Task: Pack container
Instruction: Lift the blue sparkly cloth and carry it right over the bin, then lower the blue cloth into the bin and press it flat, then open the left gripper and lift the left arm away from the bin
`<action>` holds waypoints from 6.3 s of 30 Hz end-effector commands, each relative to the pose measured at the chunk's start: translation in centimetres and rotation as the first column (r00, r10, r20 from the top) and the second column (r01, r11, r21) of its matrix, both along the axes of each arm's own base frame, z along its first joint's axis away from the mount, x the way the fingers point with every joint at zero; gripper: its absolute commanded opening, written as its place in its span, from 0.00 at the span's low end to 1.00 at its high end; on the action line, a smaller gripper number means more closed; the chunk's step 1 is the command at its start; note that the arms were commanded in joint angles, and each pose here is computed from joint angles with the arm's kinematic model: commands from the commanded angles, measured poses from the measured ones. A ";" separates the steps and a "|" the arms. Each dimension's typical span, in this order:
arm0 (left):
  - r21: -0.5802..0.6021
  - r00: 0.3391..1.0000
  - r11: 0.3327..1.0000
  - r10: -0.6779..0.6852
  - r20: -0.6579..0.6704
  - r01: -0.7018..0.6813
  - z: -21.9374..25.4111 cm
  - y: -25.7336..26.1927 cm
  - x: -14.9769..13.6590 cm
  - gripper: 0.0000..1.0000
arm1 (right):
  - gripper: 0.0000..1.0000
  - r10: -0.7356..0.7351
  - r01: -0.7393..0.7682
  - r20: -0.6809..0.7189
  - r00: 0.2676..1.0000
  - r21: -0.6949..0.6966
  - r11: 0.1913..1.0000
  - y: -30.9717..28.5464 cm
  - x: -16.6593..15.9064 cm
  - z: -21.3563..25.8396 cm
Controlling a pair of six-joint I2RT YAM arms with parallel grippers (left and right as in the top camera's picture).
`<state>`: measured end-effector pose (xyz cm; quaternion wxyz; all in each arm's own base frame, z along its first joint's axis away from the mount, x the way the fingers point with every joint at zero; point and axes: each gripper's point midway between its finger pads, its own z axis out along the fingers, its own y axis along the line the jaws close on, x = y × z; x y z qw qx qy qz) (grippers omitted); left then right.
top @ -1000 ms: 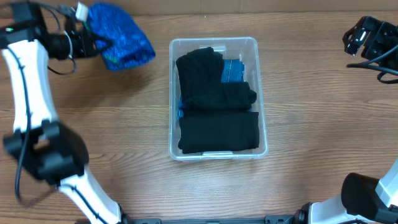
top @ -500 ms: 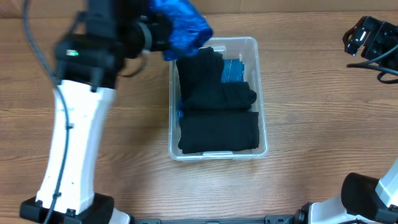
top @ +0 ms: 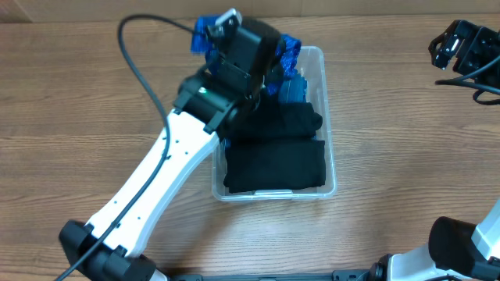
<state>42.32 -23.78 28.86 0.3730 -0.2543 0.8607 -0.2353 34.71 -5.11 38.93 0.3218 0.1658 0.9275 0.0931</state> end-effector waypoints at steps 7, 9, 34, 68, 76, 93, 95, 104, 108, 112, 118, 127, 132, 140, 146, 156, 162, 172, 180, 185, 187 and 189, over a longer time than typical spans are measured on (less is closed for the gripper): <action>-0.019 0.998 0.998 0.068 -0.016 -0.068 -5.7 -0.9 2.3 0.04 | 1.00 0.004 -0.004 0.005 1.000 0.008 1.000 0.1 0.0 0.1; -0.010 1.000 1.000 0.012 -0.018 -0.012 -6.3 -1.9 2.5 0.04 | 1.00 0.004 -0.004 0.005 1.000 0.008 1.000 0.1 0.0 0.1; 0.006 0.994 0.994 0.105 -0.029 -0.105 -7.5 -3.2 0.8 0.04 | 1.00 0.004 -0.004 0.005 1.000 0.008 1.000 0.1 0.0 0.1; -0.203 0.998 0.978 0.033 -0.046 -0.042 -7.3 -7.2 1.6 0.04 | 1.00 0.009 -0.009 0.006 1.000 0.013 1.000 0.2 0.0 0.1; -0.144 0.989 0.984 0.084 -0.125 -0.102 -9.1 -5.7 0.5 0.04 | 1.00 0.009 -0.009 0.006 1.000 0.013 1.000 0.2 0.0 0.1; -0.214 0.985 0.977 -0.015 -0.174 -0.023 -8.9 -7.5 -0.7 0.98 | 1.00 0.009 -0.009 0.006 1.000 0.013 1.000 0.2 0.0 0.1; -0.251 0.981 0.968 -0.037 -0.189 -0.012 -8.5 -8.0 -1.1 0.97 | 1.00 0.008 -0.008 0.006 1.000 0.013 1.000 0.2 0.0 0.1; -0.334 0.996 0.942 0.002 -0.094 -0.033 -0.7 -5.6 -3.6 1.00 | 1.00 0.008 -0.008 0.006 1.000 0.013 1.000 0.2 0.0 0.1; -0.363 0.999 0.931 -0.001 -0.043 -0.015 2.1 -4.8 -4.5 1.00 | 1.00 0.008 -0.008 0.006 1.000 0.013 1.000 0.2 0.0 0.1; -0.171 0.976 0.966 -0.173 0.132 0.194 3.9 -5.4 -4.1 1.00 | 1.00 0.008 -0.008 0.006 1.000 0.013 1.000 0.2 0.0 0.1; 0.567 0.672 0.639 -0.715 0.192 0.519 3.7 -5.7 -4.0 1.00 | 1.00 0.008 -0.008 0.006 1.000 0.013 1.000 0.2 0.0 0.1; 0.845 0.411 0.242 -0.911 0.028 0.477 2.4 -5.4 -2.8 1.00 | 1.00 0.008 -0.008 0.006 1.000 0.013 1.000 0.2 0.0 0.1; 0.897 0.411 0.088 -0.905 -0.109 0.433 -1.0 -5.3 -0.5 0.97 | 1.00 0.008 -0.008 0.006 1.000 0.013 1.000 0.2 0.0 0.1; 0.859 0.500 0.084 -0.840 -0.211 0.505 -6.8 -3.6 2.4 0.74 | 1.00 0.008 -0.008 0.006 1.000 0.013 1.000 0.2 0.0 0.1; 0.717 0.583 0.220 -0.753 -0.306 0.661 -13.0 -0.1 3.0 0.63 | 1.00 0.008 -0.008 0.006 1.000 0.013 1.000 0.2 0.0 0.1; 0.318 0.463 0.336 -0.623 -0.630 0.886 -24.8 2.7 -3.7 0.26 | 1.00 0.008 -0.008 0.006 1.000 0.013 1.000 0.2 0.0 0.1; 0.352 0.498 0.352 -0.627 -0.599 0.867 -23.4 2.5 -3.1 0.17 | 1.00 0.009 -0.009 0.006 1.000 0.013 1.000 0.2 0.0 0.1; 0.589 0.687 0.430 -0.650 -0.324 0.684 -8.1 4.2 -2.6 1.00 | 1.00 0.009 -0.009 0.006 1.000 0.013 1.000 0.2 0.0 0.1; 0.698 0.874 0.598 -0.479 -0.083 0.394 2.5 11.3 -4.1 1.00 | 1.00 0.025 -0.025 0.036 0.999 0.004 1.000 0.6 0.7 0.6; 0.668 0.965 0.719 -0.264 0.005 0.193 5.1 18.7 -4.0 1.00 | 1.00 0.102 -0.098 0.145 0.984 -0.037 0.994 2.6 3.2 2.3; 0.646 0.984 0.752 -0.180 0.008 0.132 5.0 21.4 -3.8 1.00 | 1.00 0.157 -0.147 0.174 0.972 -0.070 0.987 3.5 4.3 2.6; 0.639 0.994 0.764 -0.113 -0.012 0.094 4.4 23.8 -3.7 1.00 | 1.00 0.225 -0.210 0.161 0.961 -0.107 0.972 4.5 5.2 1.9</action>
